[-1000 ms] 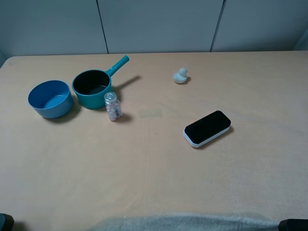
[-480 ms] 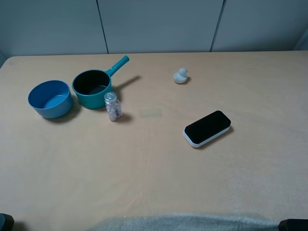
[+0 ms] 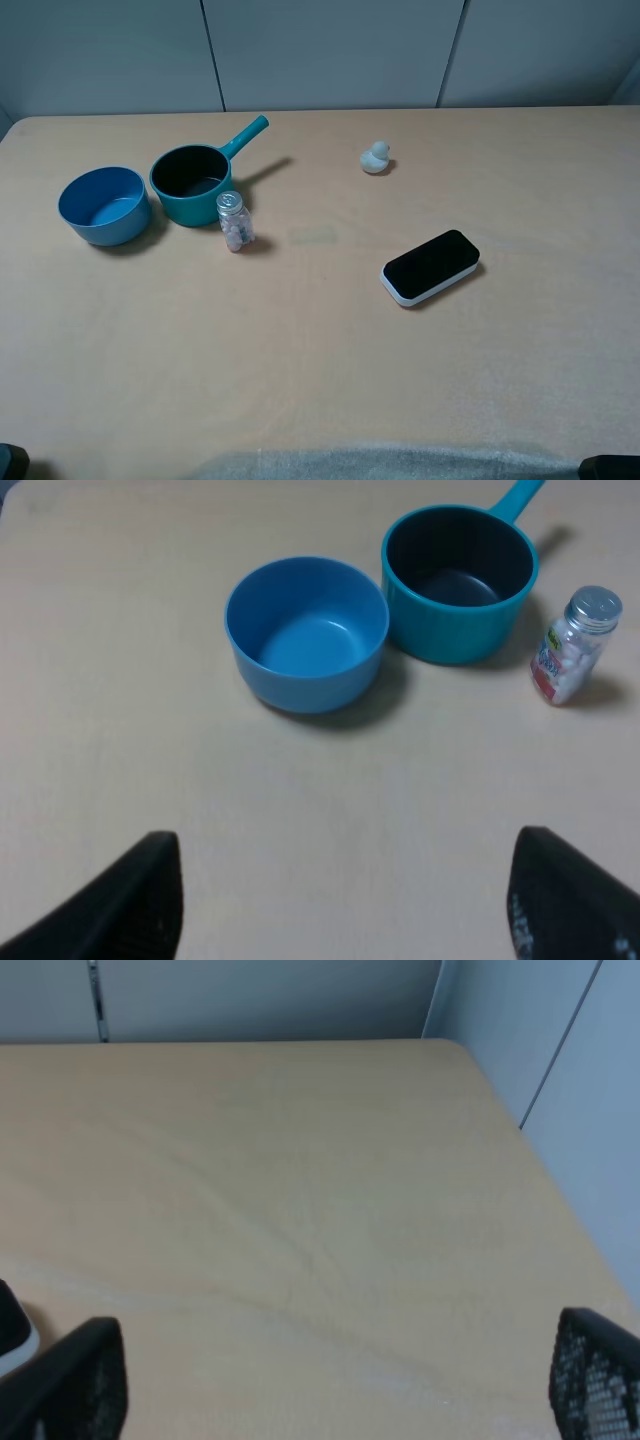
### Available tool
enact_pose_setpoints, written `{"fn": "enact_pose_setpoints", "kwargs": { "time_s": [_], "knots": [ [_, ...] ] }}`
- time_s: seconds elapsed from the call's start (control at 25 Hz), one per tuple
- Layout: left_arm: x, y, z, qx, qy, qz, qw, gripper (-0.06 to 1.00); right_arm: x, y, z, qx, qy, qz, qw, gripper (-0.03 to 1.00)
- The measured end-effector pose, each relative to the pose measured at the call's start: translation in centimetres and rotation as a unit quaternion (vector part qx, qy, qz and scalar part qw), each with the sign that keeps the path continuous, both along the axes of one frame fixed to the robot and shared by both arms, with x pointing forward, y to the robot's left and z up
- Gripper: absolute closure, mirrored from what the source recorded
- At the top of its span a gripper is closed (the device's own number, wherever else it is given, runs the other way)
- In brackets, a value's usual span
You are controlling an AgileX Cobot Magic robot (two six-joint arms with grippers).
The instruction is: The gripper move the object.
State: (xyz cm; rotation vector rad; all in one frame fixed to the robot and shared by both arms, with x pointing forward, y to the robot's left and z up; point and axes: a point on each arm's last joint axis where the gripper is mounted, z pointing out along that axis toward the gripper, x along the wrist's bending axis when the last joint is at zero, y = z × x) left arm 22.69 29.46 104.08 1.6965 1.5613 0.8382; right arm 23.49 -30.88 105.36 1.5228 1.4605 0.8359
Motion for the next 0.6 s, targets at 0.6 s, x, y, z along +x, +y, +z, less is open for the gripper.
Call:
{"fn": "enact_pose_setpoints", "kwargs": {
  "time_s": [0.6],
  "knots": [
    [0.0, 0.0, 0.0, 0.0, 0.0, 0.0, 1.0, 0.2, 0.0, 0.0, 0.0, 0.0, 0.0, 0.0, 1.0, 0.33]
  ]
}}
